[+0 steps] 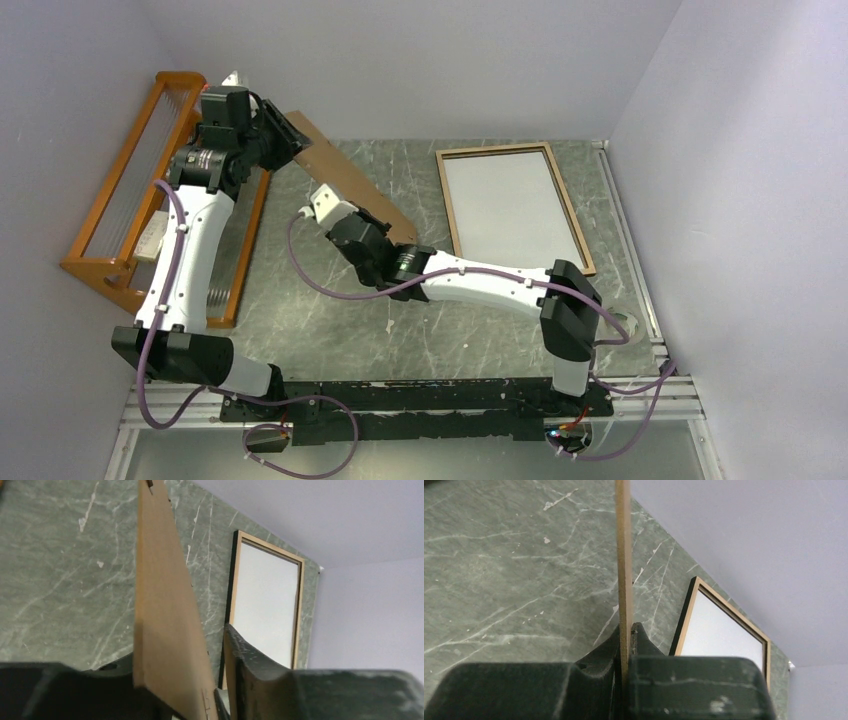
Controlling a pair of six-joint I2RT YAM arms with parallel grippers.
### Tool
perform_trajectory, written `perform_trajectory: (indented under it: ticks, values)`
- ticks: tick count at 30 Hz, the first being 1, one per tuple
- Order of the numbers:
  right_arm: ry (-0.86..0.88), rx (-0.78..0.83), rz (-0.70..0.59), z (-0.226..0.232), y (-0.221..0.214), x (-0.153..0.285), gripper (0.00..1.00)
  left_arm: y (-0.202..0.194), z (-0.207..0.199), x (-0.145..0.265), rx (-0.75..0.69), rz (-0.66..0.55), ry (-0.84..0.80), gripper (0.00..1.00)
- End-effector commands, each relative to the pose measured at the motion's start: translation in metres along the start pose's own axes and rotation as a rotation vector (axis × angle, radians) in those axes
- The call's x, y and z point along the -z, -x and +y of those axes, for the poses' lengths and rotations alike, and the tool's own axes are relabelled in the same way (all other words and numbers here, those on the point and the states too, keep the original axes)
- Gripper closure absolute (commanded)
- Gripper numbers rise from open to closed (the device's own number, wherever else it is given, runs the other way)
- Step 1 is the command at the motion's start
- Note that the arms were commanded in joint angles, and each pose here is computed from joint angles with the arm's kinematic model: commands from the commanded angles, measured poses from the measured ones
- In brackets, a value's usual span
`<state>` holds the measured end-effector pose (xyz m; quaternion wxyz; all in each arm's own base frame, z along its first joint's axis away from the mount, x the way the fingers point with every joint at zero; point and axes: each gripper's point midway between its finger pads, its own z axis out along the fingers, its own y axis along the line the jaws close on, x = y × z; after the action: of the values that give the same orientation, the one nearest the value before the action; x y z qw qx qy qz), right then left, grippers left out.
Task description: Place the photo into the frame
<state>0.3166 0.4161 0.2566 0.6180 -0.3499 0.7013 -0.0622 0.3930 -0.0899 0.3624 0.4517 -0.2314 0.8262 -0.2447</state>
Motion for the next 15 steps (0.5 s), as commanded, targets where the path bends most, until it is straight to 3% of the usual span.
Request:
perform_trajectory:
  ticks: [1, 4, 6, 7, 10, 12, 15]
  values:
    - [-0.097, -0.102, -0.127, -0.029, 0.053, 0.010, 1.00, 0.007, 0.011, -0.003, 0.027, -0.019, 0.045, 0.68]
    - [-0.069, -0.104, -0.130, -0.025, 0.055, 0.012, 1.00, 0.009, 0.015, -0.005, 0.029, -0.013, 0.045, 0.91]
    - [-0.045, -0.110, -0.129, -0.022, 0.056, 0.013, 1.00, 0.012, 0.013, -0.005, 0.014, -0.015, 0.025, 0.97]
    - [-0.032, -0.113, -0.129, -0.020, 0.057, 0.014, 0.93, 0.014, 0.011, -0.006, 0.003, -0.021, 0.015, 0.97]
    - [0.068, -0.118, -0.157, -0.010, 0.064, 0.020, 0.40, 0.025, 0.000, -0.005, -0.040, -0.051, -0.029, 0.97]
    - [0.172, -0.097, -0.168, 0.003, 0.065, 0.027, 0.13, 0.035, -0.012, -0.004, -0.090, -0.078, -0.087, 0.97]
    - [0.324, -0.098, -0.192, 0.018, 0.076, 0.041, 0.01, 0.050, -0.030, 0.000, -0.152, -0.115, -0.169, 0.97]
